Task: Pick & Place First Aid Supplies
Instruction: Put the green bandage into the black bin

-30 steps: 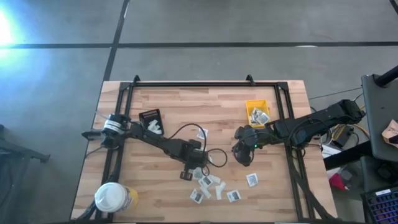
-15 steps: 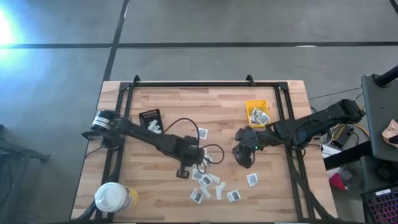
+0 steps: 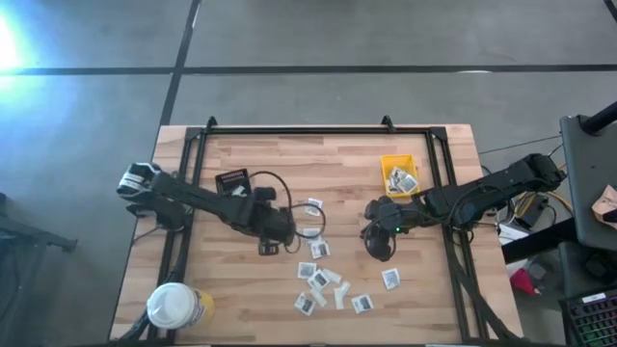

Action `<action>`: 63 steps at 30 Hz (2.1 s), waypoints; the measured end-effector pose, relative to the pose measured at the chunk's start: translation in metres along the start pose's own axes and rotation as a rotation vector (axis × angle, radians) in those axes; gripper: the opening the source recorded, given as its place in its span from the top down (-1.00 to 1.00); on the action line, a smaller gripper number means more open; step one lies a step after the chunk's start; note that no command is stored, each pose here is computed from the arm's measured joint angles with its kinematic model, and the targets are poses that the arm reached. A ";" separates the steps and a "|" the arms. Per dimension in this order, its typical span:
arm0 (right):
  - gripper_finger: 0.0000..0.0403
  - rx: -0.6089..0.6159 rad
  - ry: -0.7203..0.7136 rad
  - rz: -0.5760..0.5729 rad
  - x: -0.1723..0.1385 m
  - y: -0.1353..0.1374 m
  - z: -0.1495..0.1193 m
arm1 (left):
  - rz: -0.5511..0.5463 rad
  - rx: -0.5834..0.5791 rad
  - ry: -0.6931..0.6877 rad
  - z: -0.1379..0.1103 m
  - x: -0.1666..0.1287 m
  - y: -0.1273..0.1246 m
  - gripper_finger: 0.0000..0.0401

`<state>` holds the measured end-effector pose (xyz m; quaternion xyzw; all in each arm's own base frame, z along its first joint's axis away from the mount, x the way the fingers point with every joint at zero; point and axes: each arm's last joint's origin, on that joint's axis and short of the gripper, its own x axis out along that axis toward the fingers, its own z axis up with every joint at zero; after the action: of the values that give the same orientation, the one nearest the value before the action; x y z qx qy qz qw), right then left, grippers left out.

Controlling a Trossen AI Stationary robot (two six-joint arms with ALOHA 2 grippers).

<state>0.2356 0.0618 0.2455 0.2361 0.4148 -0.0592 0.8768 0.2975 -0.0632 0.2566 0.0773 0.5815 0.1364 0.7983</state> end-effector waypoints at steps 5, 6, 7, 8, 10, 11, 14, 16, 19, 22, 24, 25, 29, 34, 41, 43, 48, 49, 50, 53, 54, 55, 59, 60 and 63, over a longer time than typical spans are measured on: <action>0.70 -0.005 -0.004 -0.010 0.001 -0.001 0.000 | 0.116 -0.143 0.015 -0.018 -0.021 0.015 1.00; 0.70 -0.005 -0.010 -0.020 0.001 -0.001 -0.001 | 0.143 -0.170 0.014 -0.022 -0.024 0.018 1.00; 0.70 -0.006 -0.015 -0.028 0.001 -0.001 0.000 | 0.168 -0.198 0.013 -0.027 -0.026 0.021 1.00; 0.70 -0.006 -0.019 -0.034 0.002 -0.002 0.000 | 0.187 -0.225 0.011 -0.032 -0.028 0.023 1.00; 0.70 -0.006 -0.025 -0.045 0.002 -0.002 -0.001 | 0.216 -0.279 0.001 -0.044 -0.028 0.027 1.00; 0.70 -0.006 -0.026 -0.045 0.002 -0.002 0.000 | 0.227 -0.303 -0.003 -0.049 -0.027 0.029 1.00; 0.70 -0.008 -0.025 -0.044 0.002 -0.002 -0.001 | 0.252 -0.363 -0.001 -0.068 -0.023 0.033 1.00; 0.70 -0.009 -0.028 -0.041 0.002 -0.001 -0.001 | 0.278 -0.408 -0.005 -0.081 -0.018 0.035 1.00; 0.70 -0.011 -0.049 -0.055 0.003 0.000 0.000 | 0.335 -0.485 -0.028 -0.098 -0.012 0.039 1.00; 0.70 -0.012 -0.075 -0.060 0.008 0.002 0.001 | 0.385 -0.563 -0.051 -0.111 -0.005 0.042 1.00; 0.70 -0.010 -0.084 -0.052 0.013 0.004 0.002 | 0.395 -0.604 -0.058 -0.117 -0.001 0.042 1.00; 0.70 -0.012 -0.083 -0.053 0.016 0.004 0.002 | 0.400 -0.623 -0.058 -0.120 0.000 0.043 1.00; 0.70 -0.030 -0.086 -0.052 0.032 0.007 0.003 | 0.419 -0.665 -0.052 -0.127 0.007 0.042 1.00; 0.70 -0.069 -0.096 -0.042 0.056 0.010 0.004 | 0.423 -0.716 -0.060 -0.131 0.014 0.040 1.00; 0.70 -0.117 -0.116 -0.020 0.084 0.014 0.004 | 0.435 -0.793 -0.066 -0.138 0.023 0.039 1.00; 0.70 -0.138 -0.110 -0.025 0.089 0.014 0.003 | 0.433 -0.804 -0.070 -0.139 0.026 0.038 1.00; 0.70 -0.183 -0.102 -0.029 0.098 0.018 0.007 | 0.420 -0.820 -0.082 -0.141 0.032 0.037 1.00; 0.70 -0.195 -0.101 -0.030 0.100 0.019 0.008 | 0.420 -0.821 -0.083 -0.141 0.032 0.037 0.99; 0.70 -0.207 -0.098 -0.027 0.102 0.021 0.009 | 0.420 -0.821 -0.083 -0.141 0.032 0.037 0.98; 0.70 -0.260 -0.072 0.016 0.108 0.027 0.014 | 0.421 -0.806 -0.080 -0.141 0.032 0.037 0.90; 0.70 -0.281 -0.070 0.035 0.110 0.031 0.017 | 0.421 -0.803 -0.079 -0.141 0.032 0.037 0.86; 0.70 -0.303 -0.071 0.050 0.111 0.033 0.019 | 0.421 -0.803 -0.079 -0.141 0.032 0.037 0.82; 0.70 -0.370 -0.050 0.076 0.120 0.040 0.024 | 0.421 -0.798 -0.077 -0.141 0.032 0.037 0.62; 0.70 -0.389 -0.040 0.077 0.123 0.041 0.025 | 0.421 -0.790 -0.076 -0.141 0.032 0.037 0.57; 0.70 -0.432 0.012 0.078 0.124 0.046 0.030 | 0.406 -0.755 -0.069 -0.137 0.028 0.037 0.44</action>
<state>0.3503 0.0998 0.1846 0.0591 0.4136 0.0661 0.9061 0.1703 -0.0239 0.1987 -0.1031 0.4367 0.4913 0.7465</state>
